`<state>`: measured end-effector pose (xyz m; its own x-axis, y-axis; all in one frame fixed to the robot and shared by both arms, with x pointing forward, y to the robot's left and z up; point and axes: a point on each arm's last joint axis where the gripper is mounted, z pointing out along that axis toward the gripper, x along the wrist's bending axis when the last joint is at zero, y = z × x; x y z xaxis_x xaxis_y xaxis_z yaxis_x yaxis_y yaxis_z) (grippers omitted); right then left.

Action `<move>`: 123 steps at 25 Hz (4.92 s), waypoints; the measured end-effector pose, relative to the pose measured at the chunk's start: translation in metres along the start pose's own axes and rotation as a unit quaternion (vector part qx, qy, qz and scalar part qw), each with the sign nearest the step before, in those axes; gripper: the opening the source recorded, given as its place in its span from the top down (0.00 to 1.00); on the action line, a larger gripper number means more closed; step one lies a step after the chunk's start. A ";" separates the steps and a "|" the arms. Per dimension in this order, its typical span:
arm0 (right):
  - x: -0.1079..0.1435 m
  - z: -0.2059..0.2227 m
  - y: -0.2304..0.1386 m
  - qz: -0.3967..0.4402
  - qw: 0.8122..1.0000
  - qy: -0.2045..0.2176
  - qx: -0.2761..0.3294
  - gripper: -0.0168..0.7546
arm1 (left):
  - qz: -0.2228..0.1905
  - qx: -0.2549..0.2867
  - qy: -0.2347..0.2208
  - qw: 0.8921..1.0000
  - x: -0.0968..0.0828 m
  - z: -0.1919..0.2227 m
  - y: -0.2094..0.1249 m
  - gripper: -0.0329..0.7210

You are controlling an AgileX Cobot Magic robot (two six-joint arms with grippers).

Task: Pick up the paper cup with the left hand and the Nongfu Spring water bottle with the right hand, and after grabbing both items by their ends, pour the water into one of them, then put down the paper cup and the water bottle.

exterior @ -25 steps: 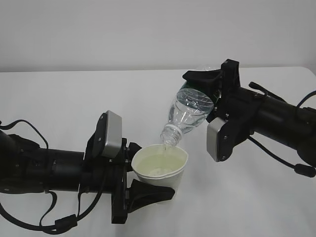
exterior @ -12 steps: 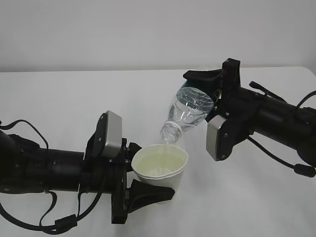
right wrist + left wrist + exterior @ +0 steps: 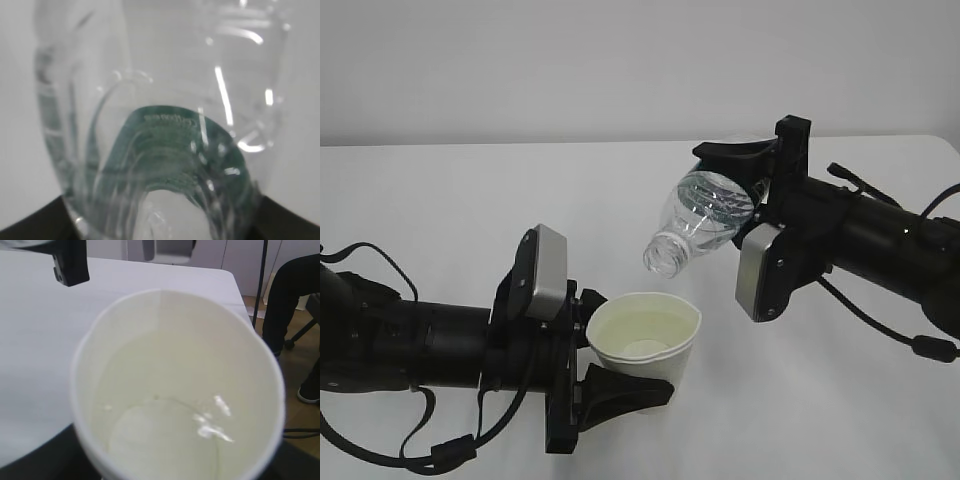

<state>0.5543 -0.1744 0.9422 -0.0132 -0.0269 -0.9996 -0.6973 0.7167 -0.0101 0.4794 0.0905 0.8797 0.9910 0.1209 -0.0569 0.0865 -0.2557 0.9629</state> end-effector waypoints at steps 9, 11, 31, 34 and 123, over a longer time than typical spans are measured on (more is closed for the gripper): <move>0.000 0.001 0.002 0.032 0.999 0.000 -0.003 0.44 | 0.000 0.000 0.000 1.000 0.000 0.000 0.000 0.33; 0.000 0.001 0.003 0.036 0.999 0.000 -0.004 0.44 | 0.000 0.000 0.000 1.000 0.000 0.000 0.000 0.33; -0.002 0.002 -0.004 0.130 0.991 -0.016 0.036 0.44 | 0.000 0.001 0.000 1.000 0.000 0.000 0.000 0.33; -0.002 0.002 -0.005 0.146 0.988 -0.018 0.042 0.44 | 0.000 0.002 0.000 1.000 0.000 0.000 0.000 0.33; -0.003 -0.017 -0.050 0.563 0.765 -0.205 0.236 0.44 | 0.000 0.002 0.000 1.000 0.000 0.000 0.000 0.33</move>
<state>0.5769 -0.2220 0.9466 -0.1215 0.9442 -0.3060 -0.0717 0.2991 0.9515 0.4793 0.0906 0.8793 0.9912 0.1201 -0.0561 0.0860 -0.2599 0.9618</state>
